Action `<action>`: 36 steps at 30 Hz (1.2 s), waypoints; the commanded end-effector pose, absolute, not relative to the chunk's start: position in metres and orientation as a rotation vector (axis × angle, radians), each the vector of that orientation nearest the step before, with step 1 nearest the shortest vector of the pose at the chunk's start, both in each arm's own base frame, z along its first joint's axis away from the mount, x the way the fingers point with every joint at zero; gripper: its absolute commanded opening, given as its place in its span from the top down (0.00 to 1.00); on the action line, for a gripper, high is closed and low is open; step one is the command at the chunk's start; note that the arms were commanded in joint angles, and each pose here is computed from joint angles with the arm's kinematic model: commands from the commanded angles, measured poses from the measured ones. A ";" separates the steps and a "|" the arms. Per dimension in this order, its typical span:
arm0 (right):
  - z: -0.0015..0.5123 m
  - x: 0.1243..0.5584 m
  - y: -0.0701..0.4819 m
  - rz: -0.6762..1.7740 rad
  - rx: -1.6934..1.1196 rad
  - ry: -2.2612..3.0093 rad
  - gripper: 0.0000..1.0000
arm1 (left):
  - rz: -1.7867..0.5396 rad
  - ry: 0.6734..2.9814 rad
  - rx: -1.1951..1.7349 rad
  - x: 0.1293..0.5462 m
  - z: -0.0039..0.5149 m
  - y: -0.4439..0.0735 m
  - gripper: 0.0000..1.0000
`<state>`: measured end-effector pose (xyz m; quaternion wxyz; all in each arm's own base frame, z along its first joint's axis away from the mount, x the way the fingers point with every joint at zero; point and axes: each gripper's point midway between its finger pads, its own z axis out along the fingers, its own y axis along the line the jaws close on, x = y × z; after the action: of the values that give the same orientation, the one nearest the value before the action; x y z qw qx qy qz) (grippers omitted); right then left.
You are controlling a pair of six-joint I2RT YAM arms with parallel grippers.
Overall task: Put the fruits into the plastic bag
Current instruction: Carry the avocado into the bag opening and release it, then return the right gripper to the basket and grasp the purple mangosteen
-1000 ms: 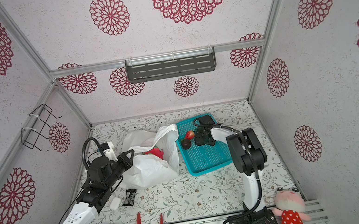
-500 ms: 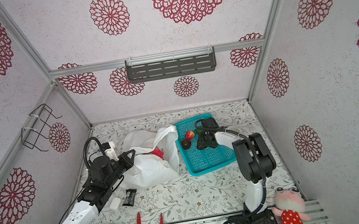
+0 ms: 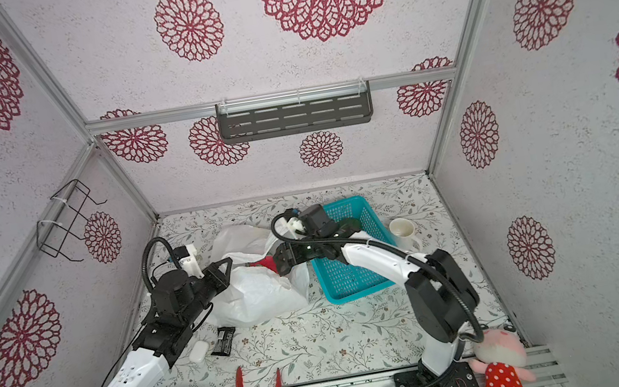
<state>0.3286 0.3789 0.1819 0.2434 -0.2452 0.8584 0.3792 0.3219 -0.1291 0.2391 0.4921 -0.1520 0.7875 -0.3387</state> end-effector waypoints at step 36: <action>0.311 0.357 0.317 1.196 -0.449 1.924 0.04 | -0.788 1.882 -0.430 0.313 0.238 -0.117 1.00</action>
<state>0.3464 0.3416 0.2804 0.3571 -0.2240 0.7865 0.4514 0.3099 -0.1157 0.2297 0.4943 -0.1752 0.7880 -0.3227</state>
